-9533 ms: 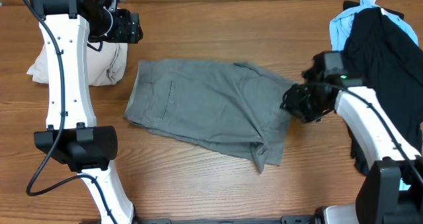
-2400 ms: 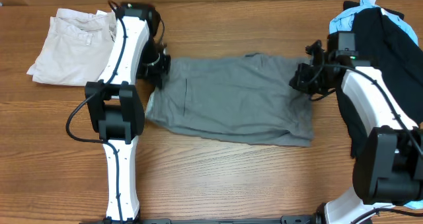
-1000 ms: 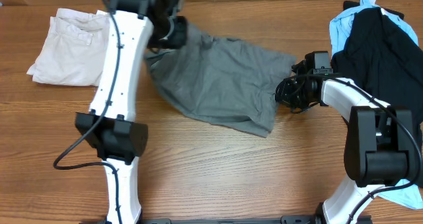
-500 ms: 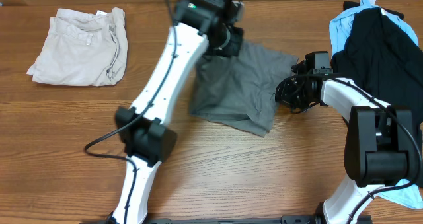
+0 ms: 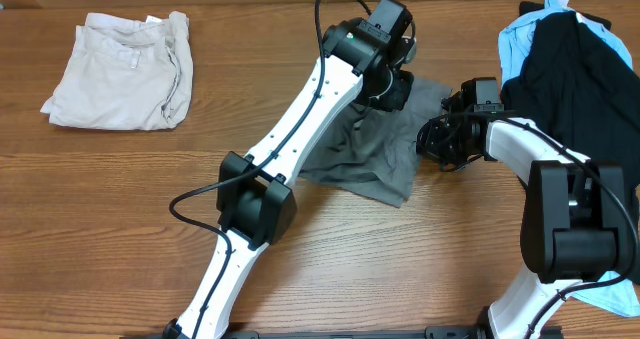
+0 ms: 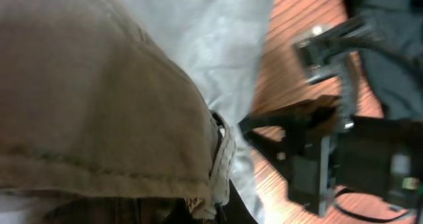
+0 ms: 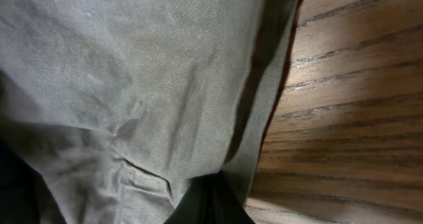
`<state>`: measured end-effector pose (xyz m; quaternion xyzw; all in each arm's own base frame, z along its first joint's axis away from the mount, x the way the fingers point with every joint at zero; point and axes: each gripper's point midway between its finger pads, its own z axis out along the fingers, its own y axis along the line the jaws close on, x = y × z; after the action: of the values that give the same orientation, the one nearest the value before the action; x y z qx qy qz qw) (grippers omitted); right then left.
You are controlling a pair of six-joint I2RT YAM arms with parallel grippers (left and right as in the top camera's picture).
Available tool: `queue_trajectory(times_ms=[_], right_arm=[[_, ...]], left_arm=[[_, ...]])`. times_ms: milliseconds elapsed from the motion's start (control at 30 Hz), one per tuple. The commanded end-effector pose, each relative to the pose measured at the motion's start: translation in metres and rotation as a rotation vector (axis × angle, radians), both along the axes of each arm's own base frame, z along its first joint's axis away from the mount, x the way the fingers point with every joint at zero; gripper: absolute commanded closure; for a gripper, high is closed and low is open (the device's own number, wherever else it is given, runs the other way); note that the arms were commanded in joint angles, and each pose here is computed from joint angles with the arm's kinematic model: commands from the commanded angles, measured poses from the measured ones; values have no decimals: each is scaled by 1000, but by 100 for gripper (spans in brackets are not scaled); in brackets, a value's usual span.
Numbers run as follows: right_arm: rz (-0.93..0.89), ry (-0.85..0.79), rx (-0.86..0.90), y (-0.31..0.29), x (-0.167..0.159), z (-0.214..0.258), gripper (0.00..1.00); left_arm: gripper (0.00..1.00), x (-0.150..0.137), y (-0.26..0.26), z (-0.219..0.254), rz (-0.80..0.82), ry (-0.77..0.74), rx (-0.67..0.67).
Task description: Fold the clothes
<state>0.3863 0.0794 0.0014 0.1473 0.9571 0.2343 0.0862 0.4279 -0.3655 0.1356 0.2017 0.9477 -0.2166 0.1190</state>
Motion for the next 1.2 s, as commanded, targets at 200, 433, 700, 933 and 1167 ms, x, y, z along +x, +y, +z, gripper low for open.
queue_trajectory(times_ms=[200,433,700,933,1167], right_arm=[[1,16,0,1,-3,-5,96],[1,16,0,1,-3,-5,96],[-17,3,13,-6,3,2,96],[-116,-71,27,-50,25,64,96],[-183,-170,-5,-99,29,129,91]], left_arm=[[96,-23,-32,17,-64,88,-156],[96,-29,-40,21,-89,103,-187],[2,-31,-40,20,-98,102,-184],[0,-19,-25,19,-126,68,-169],[0,-14,13,5,-213,25,-52]])
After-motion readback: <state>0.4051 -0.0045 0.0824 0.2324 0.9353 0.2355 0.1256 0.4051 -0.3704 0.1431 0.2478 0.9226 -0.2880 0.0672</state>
